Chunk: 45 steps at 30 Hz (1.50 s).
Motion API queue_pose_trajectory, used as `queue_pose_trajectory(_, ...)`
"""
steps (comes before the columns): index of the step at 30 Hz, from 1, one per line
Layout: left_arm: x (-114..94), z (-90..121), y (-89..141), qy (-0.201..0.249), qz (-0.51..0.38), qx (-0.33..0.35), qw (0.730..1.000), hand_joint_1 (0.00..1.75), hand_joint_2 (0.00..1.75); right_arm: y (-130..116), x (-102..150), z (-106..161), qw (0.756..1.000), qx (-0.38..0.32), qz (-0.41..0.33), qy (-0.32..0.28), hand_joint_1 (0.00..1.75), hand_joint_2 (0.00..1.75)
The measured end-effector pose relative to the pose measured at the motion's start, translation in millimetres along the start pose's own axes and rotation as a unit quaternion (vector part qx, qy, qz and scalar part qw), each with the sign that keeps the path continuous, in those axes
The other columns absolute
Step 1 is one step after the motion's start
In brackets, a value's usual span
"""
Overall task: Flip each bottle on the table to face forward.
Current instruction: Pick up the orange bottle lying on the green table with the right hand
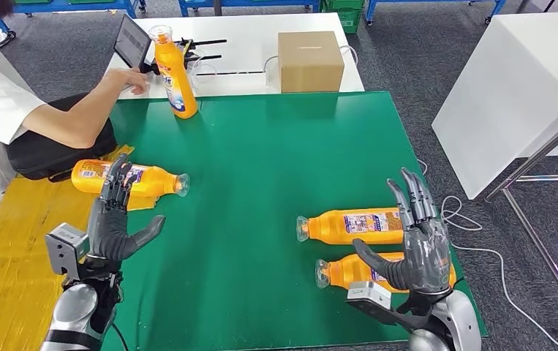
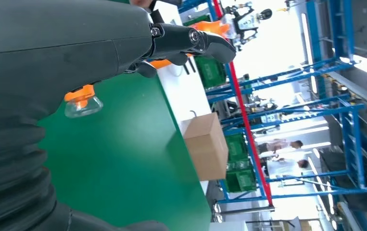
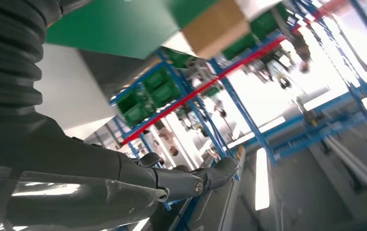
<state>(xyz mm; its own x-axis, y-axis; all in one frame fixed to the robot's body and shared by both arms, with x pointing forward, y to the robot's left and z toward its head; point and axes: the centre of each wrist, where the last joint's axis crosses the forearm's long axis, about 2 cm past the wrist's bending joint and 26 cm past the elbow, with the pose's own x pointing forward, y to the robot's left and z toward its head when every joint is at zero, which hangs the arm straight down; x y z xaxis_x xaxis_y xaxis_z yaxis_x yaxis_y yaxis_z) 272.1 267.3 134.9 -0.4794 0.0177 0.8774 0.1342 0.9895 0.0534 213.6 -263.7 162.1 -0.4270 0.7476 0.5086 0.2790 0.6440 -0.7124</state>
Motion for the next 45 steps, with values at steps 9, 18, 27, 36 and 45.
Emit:
queue_pose_trajectory(9,13,10,-12,-0.015,0.016,-0.037,0.999,0.00,1.75,-29,-58,-29,0.982,0.163,0.088,0.026,0.00,1.75)
queue_pose_trajectory(18,16,-1,-24,-0.030,0.027,-0.061,0.997,0.00,1.75,-47,-104,-64,0.962,0.233,0.133,0.058,0.00,1.75)
queue_pose_trajectory(27,17,-8,-30,-0.036,0.037,-0.066,0.996,0.00,1.75,-28,-116,-68,0.945,0.291,0.133,0.072,0.00,1.75)
queue_pose_trajectory(36,14,-8,-32,-0.032,0.044,-0.065,0.996,0.00,1.75,-12,-115,-58,0.935,0.338,0.091,0.062,0.00,1.75)
queue_pose_trajectory(45,10,-8,-32,-0.025,0.046,-0.061,0.997,0.00,1.75,-10,-116,-53,0.927,0.366,0.067,0.050,0.00,1.75)
